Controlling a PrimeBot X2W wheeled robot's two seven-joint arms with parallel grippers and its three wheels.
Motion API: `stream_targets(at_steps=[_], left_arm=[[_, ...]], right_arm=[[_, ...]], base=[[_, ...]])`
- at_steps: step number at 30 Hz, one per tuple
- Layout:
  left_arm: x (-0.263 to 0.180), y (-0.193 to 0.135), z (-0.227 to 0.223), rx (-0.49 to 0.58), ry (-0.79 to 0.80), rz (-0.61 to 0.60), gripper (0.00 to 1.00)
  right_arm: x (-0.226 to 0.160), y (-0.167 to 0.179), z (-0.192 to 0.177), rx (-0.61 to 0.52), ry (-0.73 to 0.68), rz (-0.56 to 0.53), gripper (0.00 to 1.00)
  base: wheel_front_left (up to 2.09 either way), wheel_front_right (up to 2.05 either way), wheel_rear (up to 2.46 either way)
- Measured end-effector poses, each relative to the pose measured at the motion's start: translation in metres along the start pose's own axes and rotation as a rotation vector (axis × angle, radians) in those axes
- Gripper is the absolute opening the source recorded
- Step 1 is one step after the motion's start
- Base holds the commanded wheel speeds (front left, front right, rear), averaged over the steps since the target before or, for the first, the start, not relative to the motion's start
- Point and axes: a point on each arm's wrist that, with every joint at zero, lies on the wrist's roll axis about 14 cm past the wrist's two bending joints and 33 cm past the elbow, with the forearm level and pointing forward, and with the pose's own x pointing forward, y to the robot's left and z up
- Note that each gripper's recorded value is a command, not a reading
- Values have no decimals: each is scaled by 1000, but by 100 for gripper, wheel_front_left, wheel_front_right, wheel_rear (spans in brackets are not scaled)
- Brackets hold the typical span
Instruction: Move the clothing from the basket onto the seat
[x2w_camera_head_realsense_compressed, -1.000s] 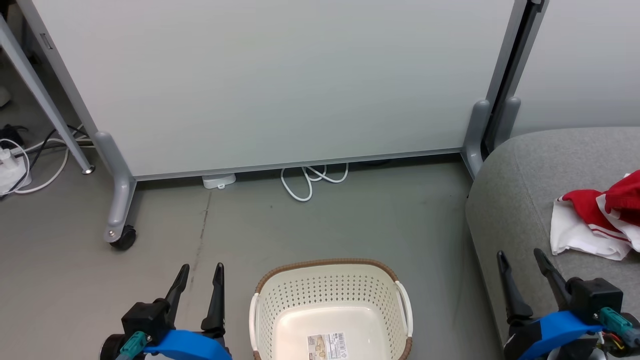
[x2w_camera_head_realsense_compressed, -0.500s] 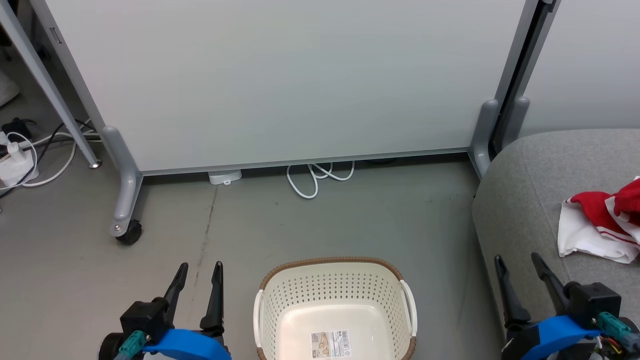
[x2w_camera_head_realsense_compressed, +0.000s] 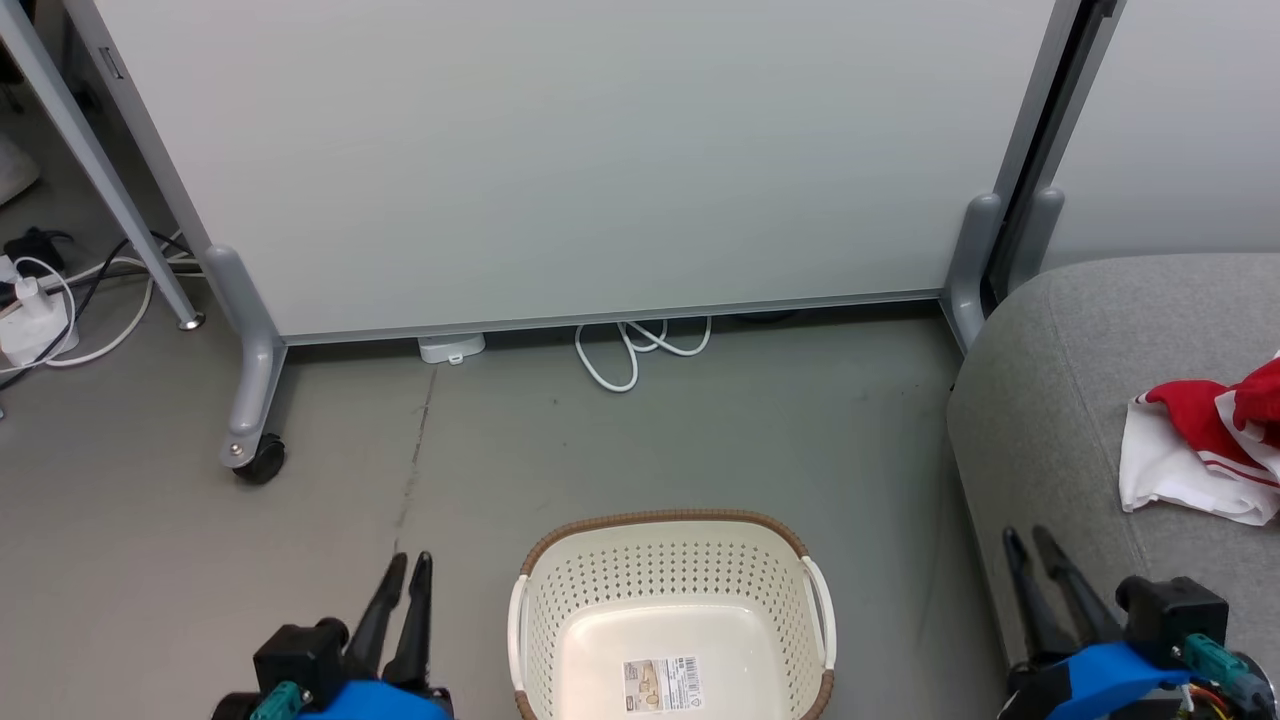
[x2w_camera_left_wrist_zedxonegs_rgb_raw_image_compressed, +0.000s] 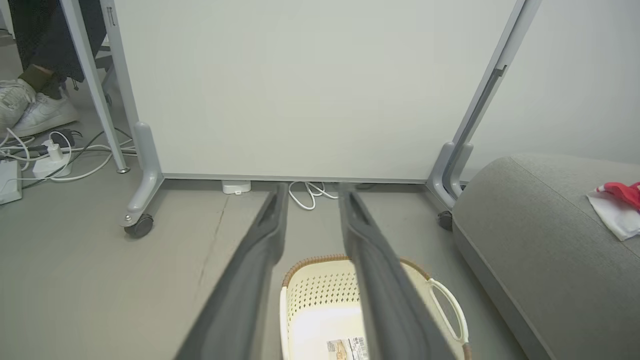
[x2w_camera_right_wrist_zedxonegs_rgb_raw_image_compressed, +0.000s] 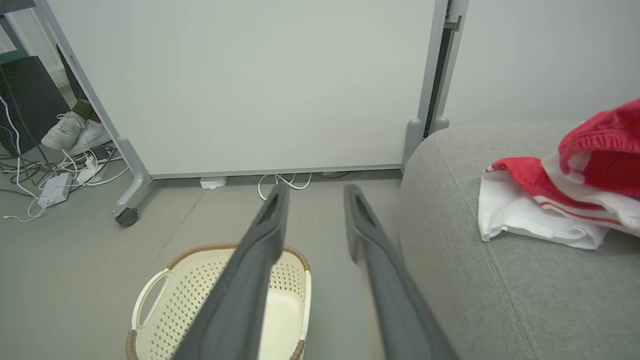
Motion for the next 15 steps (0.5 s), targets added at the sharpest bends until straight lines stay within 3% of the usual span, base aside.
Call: stream_targets(at_steps=[8, 15], left_arm=[[-21, 5, -39, -21, 114, 30, 0], [-21, 12, -39, -137, 122, 76, 0]], right_arm=[[-8, -2, -28, 15, 84, -11, 0], [-9, -5, -32, 144, 97, -34, 0]], base=[[0, 0, 0], [0, 0, 0]])
